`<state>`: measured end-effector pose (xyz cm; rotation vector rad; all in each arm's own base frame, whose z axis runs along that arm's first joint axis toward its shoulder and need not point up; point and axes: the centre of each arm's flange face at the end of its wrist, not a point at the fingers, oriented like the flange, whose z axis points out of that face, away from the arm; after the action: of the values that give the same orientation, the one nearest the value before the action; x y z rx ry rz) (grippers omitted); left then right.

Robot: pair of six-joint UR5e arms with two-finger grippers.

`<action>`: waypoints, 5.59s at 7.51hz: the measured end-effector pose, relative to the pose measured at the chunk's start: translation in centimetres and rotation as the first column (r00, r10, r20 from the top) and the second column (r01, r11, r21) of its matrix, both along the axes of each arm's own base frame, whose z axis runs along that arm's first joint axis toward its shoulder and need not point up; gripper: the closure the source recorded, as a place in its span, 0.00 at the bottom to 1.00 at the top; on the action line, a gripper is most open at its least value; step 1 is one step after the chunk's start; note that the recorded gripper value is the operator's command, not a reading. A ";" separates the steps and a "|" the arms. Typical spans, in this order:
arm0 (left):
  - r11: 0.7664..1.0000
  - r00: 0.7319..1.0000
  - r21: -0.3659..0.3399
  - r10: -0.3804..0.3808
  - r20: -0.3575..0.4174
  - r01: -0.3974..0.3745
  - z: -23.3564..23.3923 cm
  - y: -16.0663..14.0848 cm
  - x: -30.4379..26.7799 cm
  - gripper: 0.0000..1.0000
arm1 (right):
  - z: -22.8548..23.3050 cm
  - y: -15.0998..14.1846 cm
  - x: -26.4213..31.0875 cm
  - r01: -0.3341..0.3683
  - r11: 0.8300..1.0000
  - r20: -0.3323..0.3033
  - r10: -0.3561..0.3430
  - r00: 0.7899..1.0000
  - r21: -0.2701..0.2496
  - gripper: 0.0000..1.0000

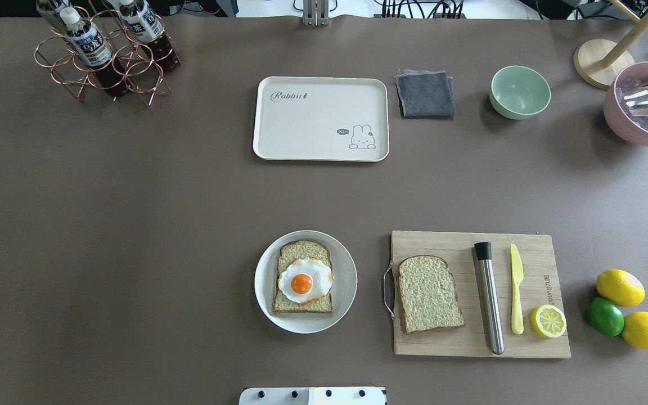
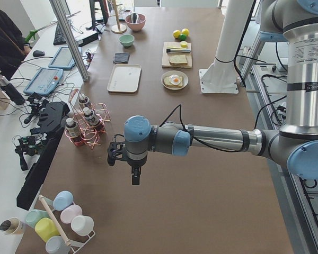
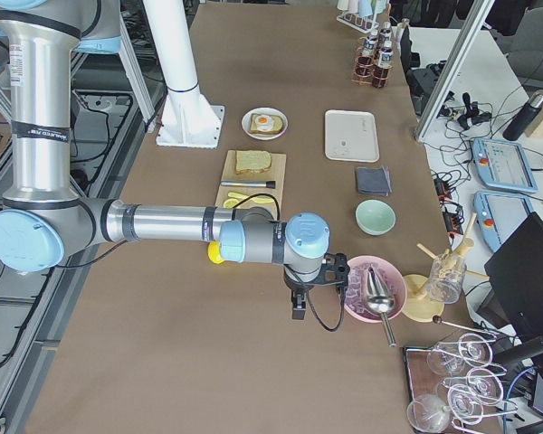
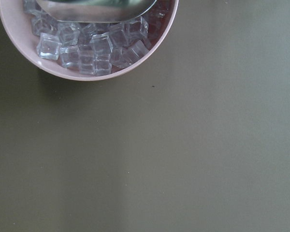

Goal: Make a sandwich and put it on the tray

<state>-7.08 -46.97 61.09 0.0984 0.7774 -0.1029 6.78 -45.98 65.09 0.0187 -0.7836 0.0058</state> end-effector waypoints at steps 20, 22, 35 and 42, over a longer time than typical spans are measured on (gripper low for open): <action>1.000 1.000 0.010 -0.001 0.001 0.001 -0.3 -0.1 0.0 0.02 | -33.1 12.7 -46.6 -0.068 0.994 0.179 0.051 0.983 0.091 0.01; 1.000 1.000 0.012 0.000 0.001 0.000 -0.3 -0.1 0.0 0.02 | -31.3 14.5 -47.3 -0.065 0.993 0.177 0.046 0.983 0.103 0.01; 1.000 1.000 0.010 0.001 0.001 -0.001 -0.1 0.0 -0.1 0.02 | -25.9 17.9 -49.8 -0.069 0.991 0.176 0.049 0.983 0.112 1.00; 1.000 1.000 0.018 0.000 0.002 0.000 -0.6 -0.6 0.0 0.02 | -28.5 17.5 -46.7 -0.086 0.991 0.231 0.060 0.971 0.103 1.00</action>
<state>-7.10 -47.61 60.52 0.1159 0.7760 -0.0961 -39.97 -28.49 36.61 0.1567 -1.0116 0.0345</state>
